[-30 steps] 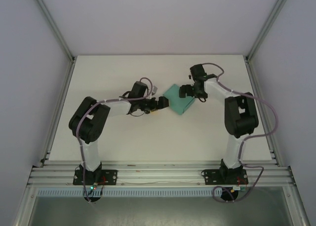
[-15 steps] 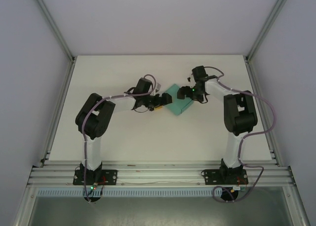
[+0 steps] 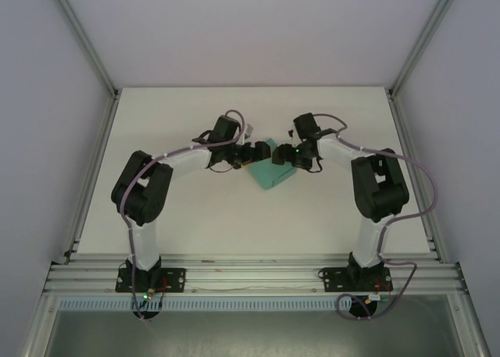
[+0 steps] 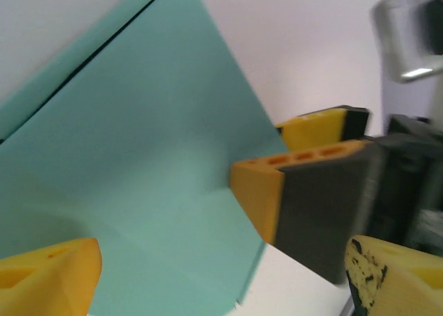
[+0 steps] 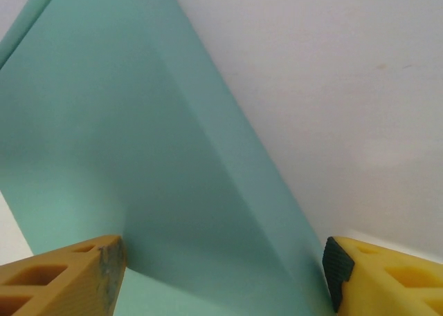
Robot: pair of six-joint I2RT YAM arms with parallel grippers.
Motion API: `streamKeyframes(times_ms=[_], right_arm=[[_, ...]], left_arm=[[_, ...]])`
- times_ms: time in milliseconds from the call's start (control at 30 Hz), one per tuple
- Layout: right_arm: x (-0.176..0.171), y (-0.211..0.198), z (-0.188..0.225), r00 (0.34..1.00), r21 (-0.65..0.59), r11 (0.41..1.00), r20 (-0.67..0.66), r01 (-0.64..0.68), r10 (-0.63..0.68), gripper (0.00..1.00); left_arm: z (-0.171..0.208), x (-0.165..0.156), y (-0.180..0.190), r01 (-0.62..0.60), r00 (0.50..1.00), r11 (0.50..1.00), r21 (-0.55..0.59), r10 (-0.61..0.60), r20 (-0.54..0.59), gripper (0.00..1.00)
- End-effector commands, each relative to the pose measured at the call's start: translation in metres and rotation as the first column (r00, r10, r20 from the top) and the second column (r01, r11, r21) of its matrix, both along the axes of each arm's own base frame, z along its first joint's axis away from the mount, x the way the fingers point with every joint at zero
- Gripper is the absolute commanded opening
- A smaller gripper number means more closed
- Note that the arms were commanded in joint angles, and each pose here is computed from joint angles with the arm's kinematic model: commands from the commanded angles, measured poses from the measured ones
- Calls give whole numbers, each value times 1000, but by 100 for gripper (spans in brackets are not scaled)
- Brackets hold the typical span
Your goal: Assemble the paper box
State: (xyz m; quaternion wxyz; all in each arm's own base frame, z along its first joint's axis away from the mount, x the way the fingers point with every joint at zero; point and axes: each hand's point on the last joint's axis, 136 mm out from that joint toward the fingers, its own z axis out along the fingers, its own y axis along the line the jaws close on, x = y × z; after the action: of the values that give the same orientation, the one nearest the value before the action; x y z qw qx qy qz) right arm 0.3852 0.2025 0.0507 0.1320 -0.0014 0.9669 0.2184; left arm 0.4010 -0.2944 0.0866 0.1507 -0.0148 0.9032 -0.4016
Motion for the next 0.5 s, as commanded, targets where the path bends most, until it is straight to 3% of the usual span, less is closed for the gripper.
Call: streamKeyframes(times_ms=[0, 267, 467], right_arm=[[-14, 8, -15, 997, 15, 999, -64, 41, -40, 73], [-21, 33, -29, 991, 127, 990, -123, 62, -46, 58], [-22, 44, -31, 989, 198, 977, -141, 77, -49, 57]], left_arm=[[-28, 0, 6, -7, 998, 999, 48, 10, -59, 90], [-50, 11, 2, -24, 995, 998, 62, 30, -98, 85], [-81, -7, 18, -55, 977, 987, 152, 84, -194, 84]])
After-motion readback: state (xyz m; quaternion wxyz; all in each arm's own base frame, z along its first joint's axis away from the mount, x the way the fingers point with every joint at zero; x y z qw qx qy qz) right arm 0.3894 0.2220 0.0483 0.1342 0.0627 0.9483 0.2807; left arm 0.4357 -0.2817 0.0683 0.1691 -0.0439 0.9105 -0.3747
